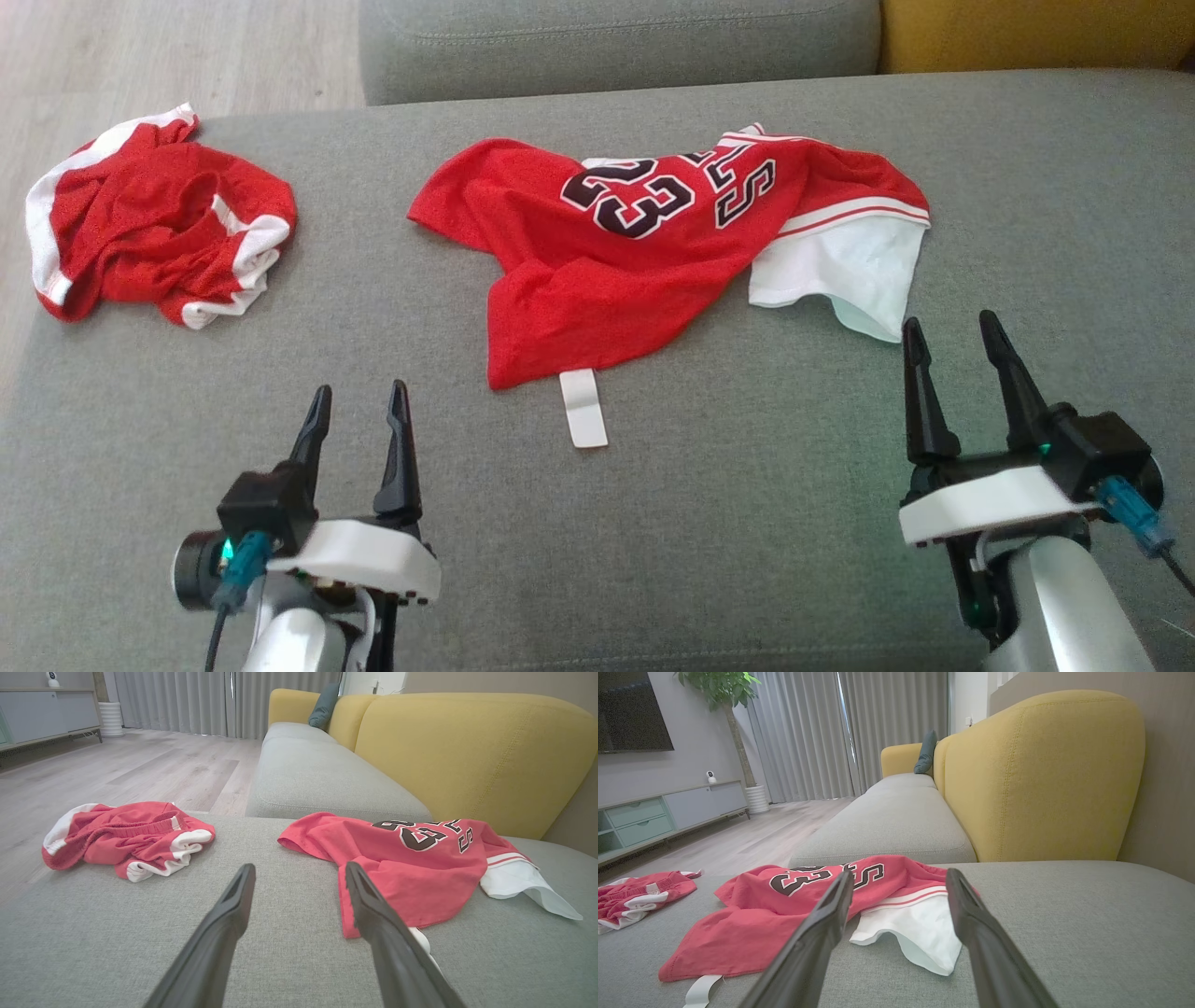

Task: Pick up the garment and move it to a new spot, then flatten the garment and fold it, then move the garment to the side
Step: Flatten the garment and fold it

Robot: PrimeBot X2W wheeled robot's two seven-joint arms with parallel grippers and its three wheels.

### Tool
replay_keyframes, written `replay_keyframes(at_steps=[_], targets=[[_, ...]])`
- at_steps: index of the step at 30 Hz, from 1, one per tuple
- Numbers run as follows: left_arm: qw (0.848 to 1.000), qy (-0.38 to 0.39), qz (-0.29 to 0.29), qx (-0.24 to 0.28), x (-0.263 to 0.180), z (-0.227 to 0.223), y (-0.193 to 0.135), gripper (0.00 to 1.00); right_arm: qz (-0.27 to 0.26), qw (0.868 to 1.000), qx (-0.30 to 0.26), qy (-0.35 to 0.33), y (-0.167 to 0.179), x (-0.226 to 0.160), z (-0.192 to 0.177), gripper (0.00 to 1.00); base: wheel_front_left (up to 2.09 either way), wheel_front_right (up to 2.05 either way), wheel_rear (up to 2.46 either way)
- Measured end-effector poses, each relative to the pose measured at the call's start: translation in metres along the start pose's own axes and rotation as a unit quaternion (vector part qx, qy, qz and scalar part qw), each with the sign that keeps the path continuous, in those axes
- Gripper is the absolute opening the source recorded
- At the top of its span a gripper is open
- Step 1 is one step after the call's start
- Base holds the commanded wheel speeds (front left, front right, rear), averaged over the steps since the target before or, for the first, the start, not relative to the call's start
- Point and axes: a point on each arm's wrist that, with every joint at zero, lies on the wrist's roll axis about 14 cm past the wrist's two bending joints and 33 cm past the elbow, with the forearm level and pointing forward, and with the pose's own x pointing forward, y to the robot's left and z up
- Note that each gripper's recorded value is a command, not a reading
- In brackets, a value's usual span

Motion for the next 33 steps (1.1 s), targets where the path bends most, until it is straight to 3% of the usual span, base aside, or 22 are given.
replay_keyframes(at_steps=[19, 26, 33], targets=[[1.0, 0.007, -0.015, 0.004, 0.002, -0.006, -0.007, 1.0, -0.007, 1.0, 0.001, 0.012, -0.004, -0.003, -0.008, 1.0, 0.0, 0.0, 0.0], [0.997, 0.069, -0.037, 0.001, 0.003, -0.04, -0.016, 1.0, -0.012, 1.0, 0.002, 0.02, -0.008, -0.004, -0.014, 1.0, 0.0, 0.0, 0.0], [0.987, 0.134, -0.083, -0.02, 0.024, -0.066, -0.046, 1.0, -0.02, 0.999, 0.004, 0.032, -0.013, -0.005, -0.022, 1.0, 0.0, 0.0, 0.0]])
